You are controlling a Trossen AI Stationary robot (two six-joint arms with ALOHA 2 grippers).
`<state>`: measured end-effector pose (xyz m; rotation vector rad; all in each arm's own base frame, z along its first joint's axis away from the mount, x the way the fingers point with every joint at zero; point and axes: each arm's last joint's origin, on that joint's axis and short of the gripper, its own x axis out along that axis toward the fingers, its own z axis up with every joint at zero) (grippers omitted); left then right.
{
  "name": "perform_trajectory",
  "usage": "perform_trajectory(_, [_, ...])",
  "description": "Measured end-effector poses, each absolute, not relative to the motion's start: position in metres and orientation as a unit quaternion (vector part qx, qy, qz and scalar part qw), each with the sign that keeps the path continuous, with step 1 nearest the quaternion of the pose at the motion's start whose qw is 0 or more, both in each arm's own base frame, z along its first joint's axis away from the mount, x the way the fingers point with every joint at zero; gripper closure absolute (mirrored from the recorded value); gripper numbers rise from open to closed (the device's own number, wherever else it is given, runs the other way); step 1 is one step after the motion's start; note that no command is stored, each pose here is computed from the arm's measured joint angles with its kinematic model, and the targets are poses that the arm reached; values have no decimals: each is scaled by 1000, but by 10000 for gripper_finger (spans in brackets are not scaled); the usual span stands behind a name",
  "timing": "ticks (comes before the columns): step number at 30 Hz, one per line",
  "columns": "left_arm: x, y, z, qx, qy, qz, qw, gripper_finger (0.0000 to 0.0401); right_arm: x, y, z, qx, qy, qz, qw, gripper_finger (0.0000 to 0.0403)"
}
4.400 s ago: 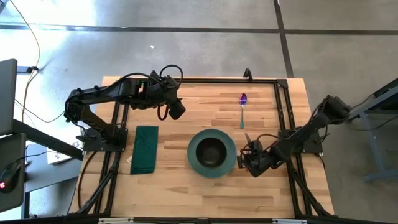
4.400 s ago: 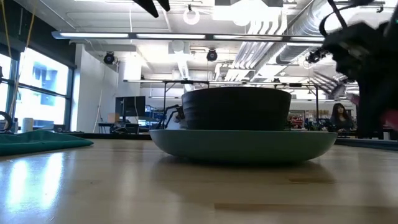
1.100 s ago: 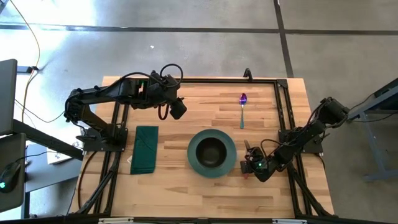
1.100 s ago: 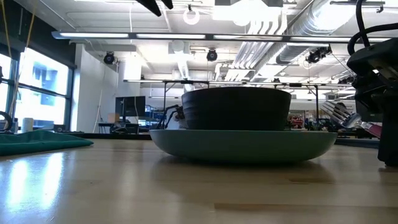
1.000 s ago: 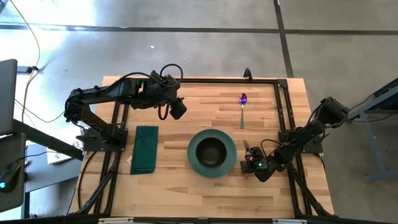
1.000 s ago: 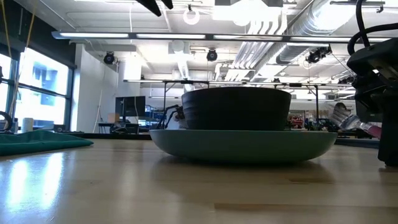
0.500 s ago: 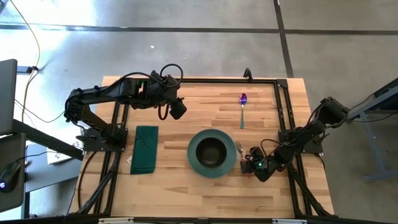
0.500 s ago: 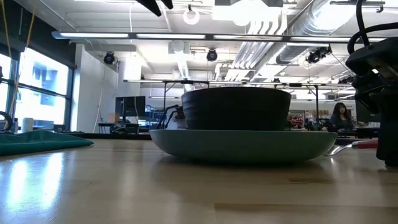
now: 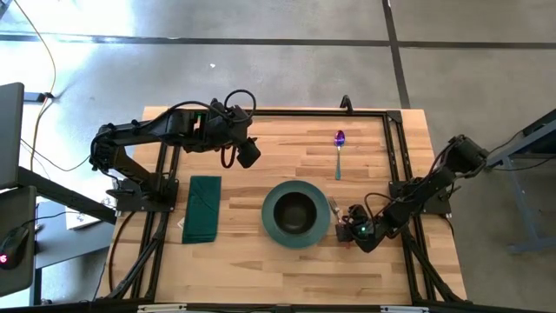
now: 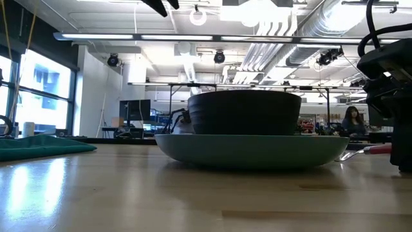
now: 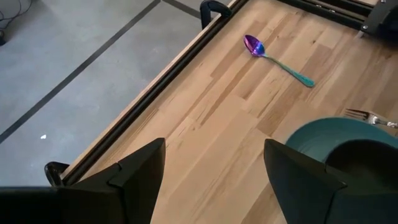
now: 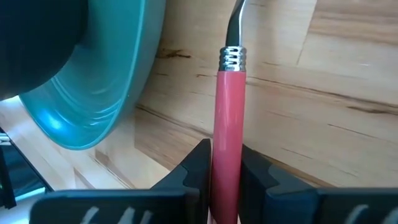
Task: Set table place
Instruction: Put the red fork to the right of the blue plate
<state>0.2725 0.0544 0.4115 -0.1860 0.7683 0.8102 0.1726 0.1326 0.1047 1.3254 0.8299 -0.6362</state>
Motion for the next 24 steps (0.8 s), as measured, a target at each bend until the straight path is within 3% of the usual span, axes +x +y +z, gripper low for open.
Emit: perform_trajectory(24, [273, 54, 412, -88, 364, 384, 844, 141, 180, 120, 107, 544, 418, -254, 682, 354])
